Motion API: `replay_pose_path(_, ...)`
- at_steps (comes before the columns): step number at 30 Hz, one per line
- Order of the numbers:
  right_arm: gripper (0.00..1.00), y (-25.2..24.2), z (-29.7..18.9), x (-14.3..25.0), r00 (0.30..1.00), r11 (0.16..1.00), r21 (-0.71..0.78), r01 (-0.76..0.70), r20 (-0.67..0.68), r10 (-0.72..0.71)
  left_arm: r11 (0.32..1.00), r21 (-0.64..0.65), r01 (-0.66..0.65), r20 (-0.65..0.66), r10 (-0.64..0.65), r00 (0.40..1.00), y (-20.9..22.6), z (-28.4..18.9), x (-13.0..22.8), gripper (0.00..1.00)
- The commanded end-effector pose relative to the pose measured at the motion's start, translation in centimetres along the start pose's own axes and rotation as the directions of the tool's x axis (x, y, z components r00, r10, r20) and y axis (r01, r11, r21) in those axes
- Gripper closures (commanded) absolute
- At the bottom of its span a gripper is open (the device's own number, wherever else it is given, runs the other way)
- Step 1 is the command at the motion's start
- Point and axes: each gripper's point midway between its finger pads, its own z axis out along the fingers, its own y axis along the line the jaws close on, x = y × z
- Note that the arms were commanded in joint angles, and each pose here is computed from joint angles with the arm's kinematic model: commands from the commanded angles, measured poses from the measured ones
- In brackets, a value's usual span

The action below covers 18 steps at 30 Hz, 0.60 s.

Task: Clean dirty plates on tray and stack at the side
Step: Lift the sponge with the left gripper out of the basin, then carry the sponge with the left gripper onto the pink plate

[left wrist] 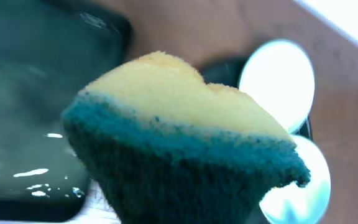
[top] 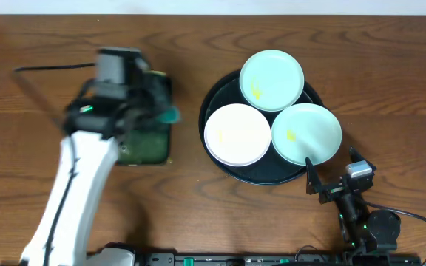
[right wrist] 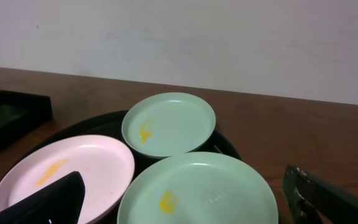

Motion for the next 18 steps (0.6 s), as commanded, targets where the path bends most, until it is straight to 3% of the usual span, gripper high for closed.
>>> replay_pose_path(1, 0.01, 0.2, 0.0, 0.2, 1.000, 1.000, -0.005, 0.007, -0.005, -0.007, 1.000, -0.015, 0.022, -0.149, -0.024, 0.988, -1.7, 4.8, 4.5, 0.92)
replay_pose_path(10, 0.01, 0.2, 0.0, 0.2, 1.000, 1.000, -0.005, 0.007, -0.005, -0.007, 0.992, 0.010, -0.126, -0.303, 0.123, 0.945, -6.5, 14.6, 12.7, 0.93)
replay_pose_path(18, 0.01, 0.2, 0.0, 0.2, 1.000, 1.000, -0.005, 0.007, -0.005, -0.007, 0.981, -0.181, -0.069, -0.235, 0.025, 0.972, -3.9, 17.8, 13.5, 0.92)
